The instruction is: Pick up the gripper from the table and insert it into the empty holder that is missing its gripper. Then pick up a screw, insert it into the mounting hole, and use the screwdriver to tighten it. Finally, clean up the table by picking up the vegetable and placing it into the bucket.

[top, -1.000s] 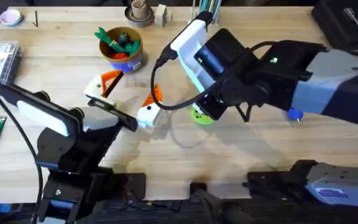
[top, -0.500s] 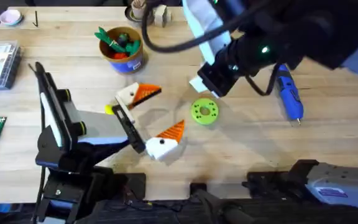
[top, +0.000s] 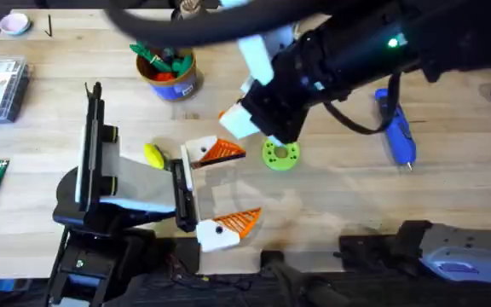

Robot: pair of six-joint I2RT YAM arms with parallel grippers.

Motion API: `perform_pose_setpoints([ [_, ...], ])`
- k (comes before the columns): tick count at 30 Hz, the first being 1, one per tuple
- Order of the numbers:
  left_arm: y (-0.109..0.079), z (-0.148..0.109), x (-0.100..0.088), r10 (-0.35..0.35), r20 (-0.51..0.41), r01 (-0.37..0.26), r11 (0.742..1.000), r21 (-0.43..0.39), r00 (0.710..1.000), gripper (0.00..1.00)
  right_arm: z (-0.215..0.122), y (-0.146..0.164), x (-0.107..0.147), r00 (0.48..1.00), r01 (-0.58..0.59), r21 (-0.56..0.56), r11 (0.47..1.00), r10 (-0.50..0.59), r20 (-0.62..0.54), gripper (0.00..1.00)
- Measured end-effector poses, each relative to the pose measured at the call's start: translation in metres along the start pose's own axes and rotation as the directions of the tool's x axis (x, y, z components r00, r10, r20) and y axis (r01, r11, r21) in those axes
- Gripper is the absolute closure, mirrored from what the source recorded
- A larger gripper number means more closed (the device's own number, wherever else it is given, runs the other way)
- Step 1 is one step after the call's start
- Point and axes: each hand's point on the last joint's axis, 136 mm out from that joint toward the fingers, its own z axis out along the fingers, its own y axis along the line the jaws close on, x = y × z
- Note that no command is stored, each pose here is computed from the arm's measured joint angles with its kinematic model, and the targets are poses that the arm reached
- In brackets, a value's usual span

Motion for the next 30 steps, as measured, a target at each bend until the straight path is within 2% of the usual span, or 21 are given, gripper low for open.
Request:
perform_pose_setpoints([
  [6,-0.004,0.000,0.000,-0.003,-0.001,0.003,1.000,0.023,1.000,0.007,0.015,0.021,-0.008,0.998,0.030,-0.047,0.998,-0.033,-0.051,0.995],
  [12,-0.005,0.000,0.001,-0.004,-0.002,0.004,1.000,0.027,1.000,0.007,0.032,0.034,0.000,0.989,0.035,-0.076,0.997,-0.045,-0.140,0.995],
  [30,-0.005,0.000,0.001,-0.013,-0.002,0.013,1.000,0.027,1.000,0.007,0.056,0.028,-0.001,0.983,0.031,-0.053,0.998,-0.040,-0.178,0.995],
])
